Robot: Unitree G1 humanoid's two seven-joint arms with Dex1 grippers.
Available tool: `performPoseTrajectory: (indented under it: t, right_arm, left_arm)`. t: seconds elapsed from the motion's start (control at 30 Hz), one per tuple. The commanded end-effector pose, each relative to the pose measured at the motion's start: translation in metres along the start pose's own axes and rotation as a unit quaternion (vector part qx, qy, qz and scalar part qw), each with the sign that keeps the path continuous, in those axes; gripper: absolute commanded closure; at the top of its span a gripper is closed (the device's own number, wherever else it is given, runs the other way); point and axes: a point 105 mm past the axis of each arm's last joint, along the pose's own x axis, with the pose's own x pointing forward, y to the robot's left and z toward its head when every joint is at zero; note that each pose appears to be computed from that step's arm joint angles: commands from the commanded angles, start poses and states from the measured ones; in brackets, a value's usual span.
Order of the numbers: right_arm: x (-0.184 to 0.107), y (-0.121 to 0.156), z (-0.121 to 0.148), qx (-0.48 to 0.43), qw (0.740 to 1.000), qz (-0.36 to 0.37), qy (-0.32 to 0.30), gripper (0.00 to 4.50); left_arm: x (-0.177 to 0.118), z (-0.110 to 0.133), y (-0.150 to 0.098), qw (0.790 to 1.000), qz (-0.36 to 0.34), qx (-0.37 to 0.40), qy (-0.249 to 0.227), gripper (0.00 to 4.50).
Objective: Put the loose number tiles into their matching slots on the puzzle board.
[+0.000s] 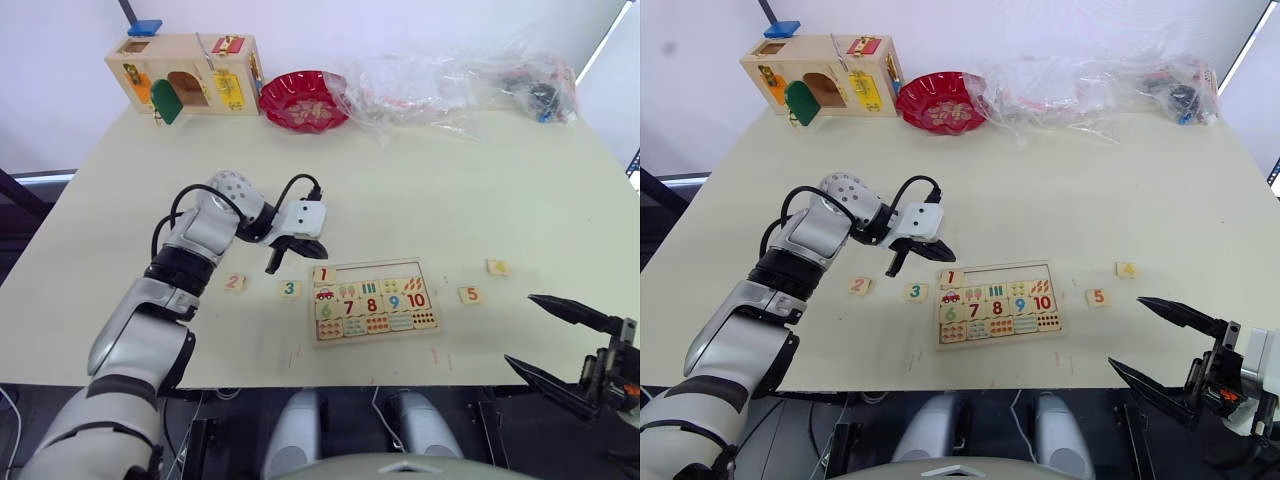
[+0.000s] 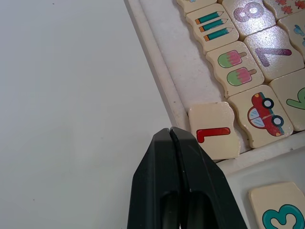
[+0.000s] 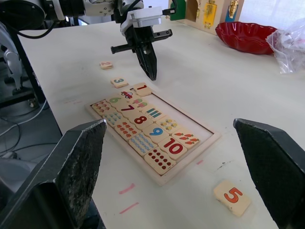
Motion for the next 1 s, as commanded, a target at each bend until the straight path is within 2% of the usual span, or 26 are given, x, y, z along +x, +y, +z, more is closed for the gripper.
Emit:
performPoseTrajectory:
  t: [0.03,1.0]
  right_arm:
    - [0.002,0.003,0.008,-0.012,1.0,0.01,-0.005,0.0]
    - [0.003,0.005,0.008,-0.009,1.0,0.012,-0.004,0.0]
  left_arm:
    - [-0.001,0.005,0.0,1.0,-0.003,0.018,0.003,4.45]
    - [0.001,0.0,-0.014,0.999,-0.024,0.015,0.017,4.45]
